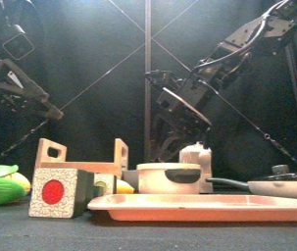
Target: Place sushi piece in pot
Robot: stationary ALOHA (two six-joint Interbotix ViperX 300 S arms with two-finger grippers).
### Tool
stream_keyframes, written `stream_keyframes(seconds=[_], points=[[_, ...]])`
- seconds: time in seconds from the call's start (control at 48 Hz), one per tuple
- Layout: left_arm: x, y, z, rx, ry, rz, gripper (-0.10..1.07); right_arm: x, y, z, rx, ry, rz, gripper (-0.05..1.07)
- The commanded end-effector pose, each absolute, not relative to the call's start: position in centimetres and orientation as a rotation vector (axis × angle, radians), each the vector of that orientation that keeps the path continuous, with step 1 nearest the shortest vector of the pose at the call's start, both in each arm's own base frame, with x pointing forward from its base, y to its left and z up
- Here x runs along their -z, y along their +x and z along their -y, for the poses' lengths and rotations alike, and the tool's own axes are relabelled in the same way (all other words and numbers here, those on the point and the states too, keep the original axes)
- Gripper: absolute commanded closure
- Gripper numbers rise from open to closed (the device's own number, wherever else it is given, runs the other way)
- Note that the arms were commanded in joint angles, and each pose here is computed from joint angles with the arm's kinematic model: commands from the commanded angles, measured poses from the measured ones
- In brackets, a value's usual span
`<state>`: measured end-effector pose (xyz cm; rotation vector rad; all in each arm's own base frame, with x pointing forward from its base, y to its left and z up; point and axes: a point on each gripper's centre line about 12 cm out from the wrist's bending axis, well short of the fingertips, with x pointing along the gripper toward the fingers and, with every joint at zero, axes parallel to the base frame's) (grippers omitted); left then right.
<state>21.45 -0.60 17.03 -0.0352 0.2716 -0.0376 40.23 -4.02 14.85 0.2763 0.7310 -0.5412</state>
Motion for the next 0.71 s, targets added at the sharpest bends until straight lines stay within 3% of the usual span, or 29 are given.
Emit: stream_keyframes(seconds=[0.0, 0.438, 0.688], points=[[-17.5, 21.8, 0.6, 0.036, -0.037, -0.256, 0.00, -16.3, 40.7, 4.0, 0.534, 0.287, -0.690, 0.22], [-17.5, 21.8, 0.6, 0.036, -0.035, -0.255, 0.00, -16.5, 40.7, 4.1, 0.545, 0.290, -0.690, 0.22], [-17.7, 22.1, 0.4, 0.008, -0.098, -0.288, 0.00, -19.1, 39.7, 3.8, 0.545, 0.304, -0.636, 0.22]])
